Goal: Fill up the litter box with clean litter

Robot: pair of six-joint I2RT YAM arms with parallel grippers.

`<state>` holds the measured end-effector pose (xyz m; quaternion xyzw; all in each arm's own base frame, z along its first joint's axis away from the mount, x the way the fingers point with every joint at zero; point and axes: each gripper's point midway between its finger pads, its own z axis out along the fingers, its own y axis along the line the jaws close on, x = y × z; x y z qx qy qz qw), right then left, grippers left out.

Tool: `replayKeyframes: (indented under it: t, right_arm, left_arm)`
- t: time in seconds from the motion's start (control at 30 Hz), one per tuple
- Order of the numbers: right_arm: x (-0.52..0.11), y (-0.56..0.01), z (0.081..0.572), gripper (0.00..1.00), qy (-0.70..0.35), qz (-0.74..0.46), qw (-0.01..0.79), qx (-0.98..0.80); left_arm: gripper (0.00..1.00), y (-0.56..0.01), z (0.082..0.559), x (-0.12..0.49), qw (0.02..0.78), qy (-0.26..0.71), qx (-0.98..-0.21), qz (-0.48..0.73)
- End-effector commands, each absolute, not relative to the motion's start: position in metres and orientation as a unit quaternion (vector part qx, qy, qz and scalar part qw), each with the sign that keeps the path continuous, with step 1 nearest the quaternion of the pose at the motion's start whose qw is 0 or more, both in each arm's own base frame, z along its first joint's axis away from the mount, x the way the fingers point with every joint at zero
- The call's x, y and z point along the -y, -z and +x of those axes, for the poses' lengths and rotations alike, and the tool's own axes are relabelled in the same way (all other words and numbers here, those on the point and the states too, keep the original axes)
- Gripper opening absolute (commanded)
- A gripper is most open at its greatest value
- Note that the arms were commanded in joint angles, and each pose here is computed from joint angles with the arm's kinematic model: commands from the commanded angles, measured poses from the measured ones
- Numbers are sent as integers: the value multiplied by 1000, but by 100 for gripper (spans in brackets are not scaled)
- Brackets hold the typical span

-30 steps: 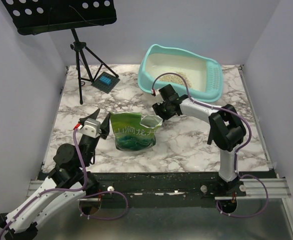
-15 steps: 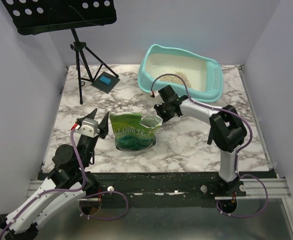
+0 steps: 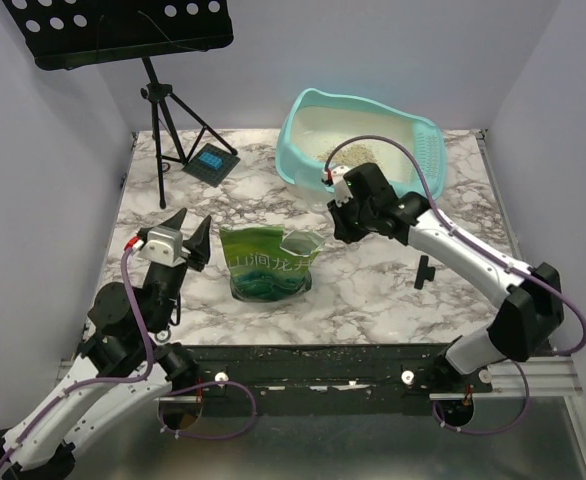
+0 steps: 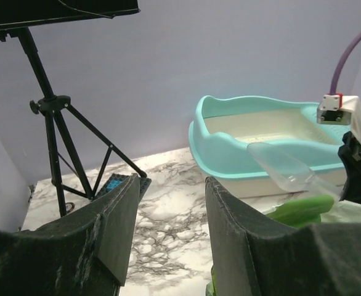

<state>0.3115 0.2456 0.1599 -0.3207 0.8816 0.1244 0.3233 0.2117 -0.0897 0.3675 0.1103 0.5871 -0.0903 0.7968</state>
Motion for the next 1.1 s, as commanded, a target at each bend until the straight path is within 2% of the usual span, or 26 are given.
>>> replayKeyframes:
  t: [0.0, 0.2, 0.53, 0.7, 1.07]
  right_arm:
    - [-201, -174, 290, 0, -40, -302, 328, -894]
    - [-189, -227, 286, 0, -10, -337, 401, -852]
    - [-214, -307, 247, 0, -1, -466, 495, -733]
    - [-224, -331, 219, 0, -6, -515, 513, -686]
    - [-217, -363, 193, 0, 44, -540, 523, -658]
  left_arm:
    - [56, -387, 210, 91, 786, 105, -601, 105]
    - [58, -410, 211, 111, 748, 124, -635, 149]
    - [58, -477, 195, 167, 663, 246, -675, 210]
    - [58, -481, 189, 187, 620, 281, -694, 234]
    - [57, -466, 167, 215, 543, 346, -713, 278]
